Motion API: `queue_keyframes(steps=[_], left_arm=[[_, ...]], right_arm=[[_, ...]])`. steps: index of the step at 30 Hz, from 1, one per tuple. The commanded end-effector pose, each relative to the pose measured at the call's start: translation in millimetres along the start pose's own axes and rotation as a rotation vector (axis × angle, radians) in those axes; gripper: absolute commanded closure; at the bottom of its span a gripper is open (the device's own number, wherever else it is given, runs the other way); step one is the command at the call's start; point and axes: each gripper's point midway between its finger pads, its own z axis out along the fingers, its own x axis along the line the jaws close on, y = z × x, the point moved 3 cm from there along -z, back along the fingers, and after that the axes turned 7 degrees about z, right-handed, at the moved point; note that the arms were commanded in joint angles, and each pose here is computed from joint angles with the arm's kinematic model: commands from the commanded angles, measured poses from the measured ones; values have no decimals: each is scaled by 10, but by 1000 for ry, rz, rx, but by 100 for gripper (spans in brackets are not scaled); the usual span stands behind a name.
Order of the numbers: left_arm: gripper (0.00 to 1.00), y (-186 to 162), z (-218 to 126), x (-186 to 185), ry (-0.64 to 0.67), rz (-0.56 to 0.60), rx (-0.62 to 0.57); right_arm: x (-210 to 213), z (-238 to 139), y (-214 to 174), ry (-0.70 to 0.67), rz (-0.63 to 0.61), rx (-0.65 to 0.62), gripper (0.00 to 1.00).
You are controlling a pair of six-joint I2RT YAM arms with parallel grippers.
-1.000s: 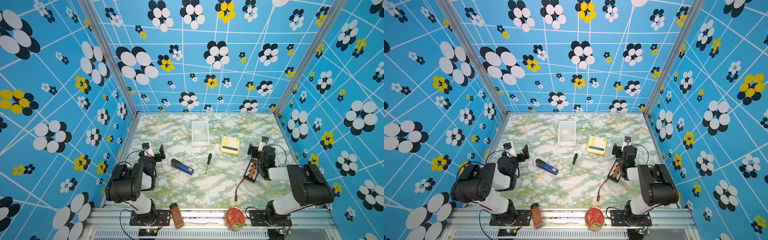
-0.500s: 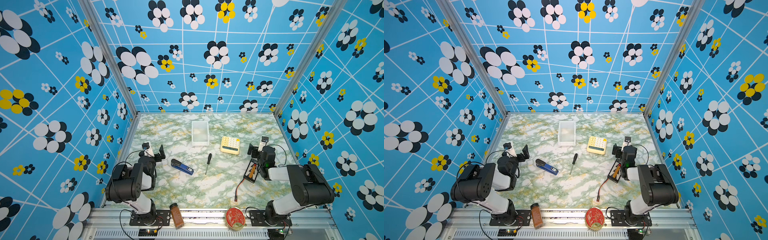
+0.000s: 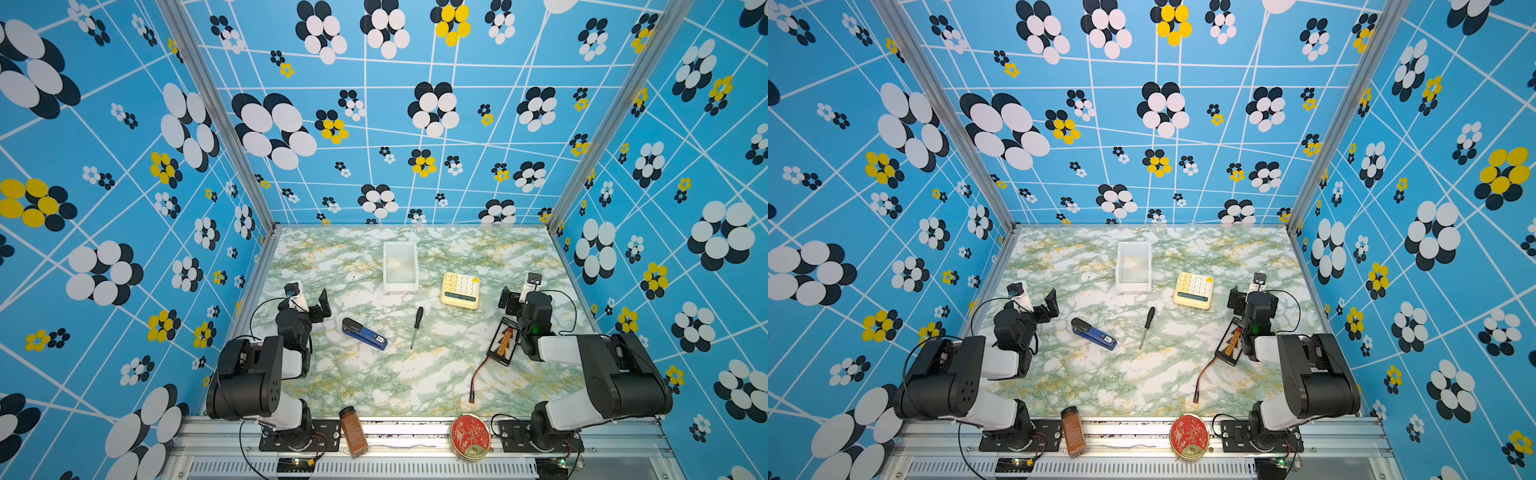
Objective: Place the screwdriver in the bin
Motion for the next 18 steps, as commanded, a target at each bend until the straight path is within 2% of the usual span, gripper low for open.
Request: queue_keyframes(steps=[1,5,8,10,14,18], left_arm=[[1,151,76,-83,-60,26,53],[1,311,92,-143,-104,47,105],[1,424,76,-127,-95,55,180],[1,455,60,-138,-109,67,271],[1,662,-66,-207,-146,80,424],[1,932,-260,-346,-192,162,573]], right_arm=[[-69,-62,336,-76,22,5,1],[-55,-174,539,-93,95,63,1],[-19,-348,625,-132,197,193,1],[116,-513,643,-106,206,278,1],[664,-957,570,5,70,335,1],[1138,-1354,337,82,-47,480,1]])
